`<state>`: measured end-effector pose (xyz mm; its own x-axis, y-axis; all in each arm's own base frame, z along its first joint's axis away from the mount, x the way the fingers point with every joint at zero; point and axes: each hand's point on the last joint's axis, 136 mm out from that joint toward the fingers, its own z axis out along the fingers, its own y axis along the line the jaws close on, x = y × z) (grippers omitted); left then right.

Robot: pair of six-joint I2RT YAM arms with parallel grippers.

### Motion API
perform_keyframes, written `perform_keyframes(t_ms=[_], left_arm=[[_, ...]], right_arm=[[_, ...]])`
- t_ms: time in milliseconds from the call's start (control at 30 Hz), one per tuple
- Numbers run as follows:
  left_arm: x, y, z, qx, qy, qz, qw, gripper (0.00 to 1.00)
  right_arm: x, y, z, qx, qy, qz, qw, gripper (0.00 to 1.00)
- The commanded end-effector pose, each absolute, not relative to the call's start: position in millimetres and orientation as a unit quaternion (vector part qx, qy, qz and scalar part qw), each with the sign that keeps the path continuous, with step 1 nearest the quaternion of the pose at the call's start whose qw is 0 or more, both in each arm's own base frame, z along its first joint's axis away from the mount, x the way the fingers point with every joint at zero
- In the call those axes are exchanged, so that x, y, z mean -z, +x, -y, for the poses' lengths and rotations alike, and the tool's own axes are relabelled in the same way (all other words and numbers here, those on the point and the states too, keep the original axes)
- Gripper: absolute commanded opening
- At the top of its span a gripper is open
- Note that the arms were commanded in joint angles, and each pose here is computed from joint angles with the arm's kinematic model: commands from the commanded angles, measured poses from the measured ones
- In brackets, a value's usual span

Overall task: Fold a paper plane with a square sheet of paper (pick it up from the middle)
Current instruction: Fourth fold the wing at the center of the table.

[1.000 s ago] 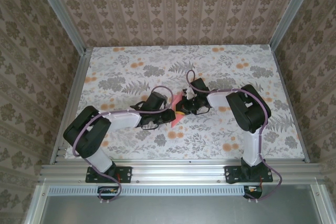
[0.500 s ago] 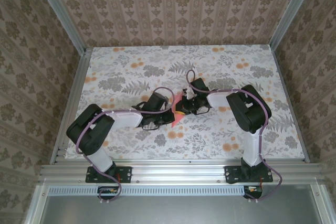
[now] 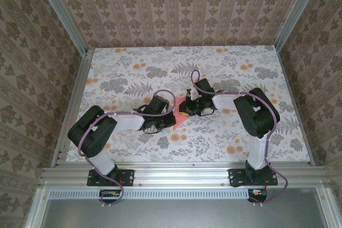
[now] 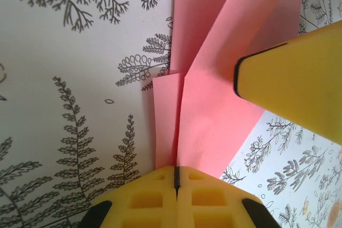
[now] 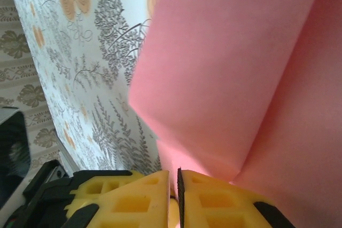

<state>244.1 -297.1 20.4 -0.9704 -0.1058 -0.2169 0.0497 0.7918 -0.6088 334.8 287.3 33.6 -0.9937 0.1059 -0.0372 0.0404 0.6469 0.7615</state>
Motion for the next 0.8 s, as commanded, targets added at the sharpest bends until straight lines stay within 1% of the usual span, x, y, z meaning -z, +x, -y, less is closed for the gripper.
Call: perform_keyframes(t_ms=[0,67,333,633,700,767], left_arm=[[2.9,237.4,280.1,0.284,-0.042,-0.953,0.094,0.00],[6.1,236.7,278.4,0.282,-0.048,-0.954,0.089,0.00],[12.5,234.6,277.5,0.277,-0.053,-0.956,0.077,0.00],[10.7,235.0,279.5,0.282,-0.054,-0.955,0.075,0.00],[5.1,236.8,281.2,0.289,-0.052,-0.953,0.080,0.02],[-3.2,238.2,282.3,0.294,-0.050,-0.950,0.088,0.08]], right_arm=[[-47.5,330.6,-290.6,-0.430,0.036,-0.901,0.043,0.13],[-46.3,328.5,-292.2,-0.428,0.034,-0.902,0.041,0.12],[-30.6,321.2,-300.6,-0.420,0.033,-0.907,0.024,0.10],[9.6,316.4,-285.8,-0.368,0.057,-0.928,0.010,0.07],[15.0,314.9,-281.3,-0.355,0.061,-0.933,0.009,0.07],[17.5,314.2,-277.6,-0.344,0.064,-0.937,0.010,0.07]])
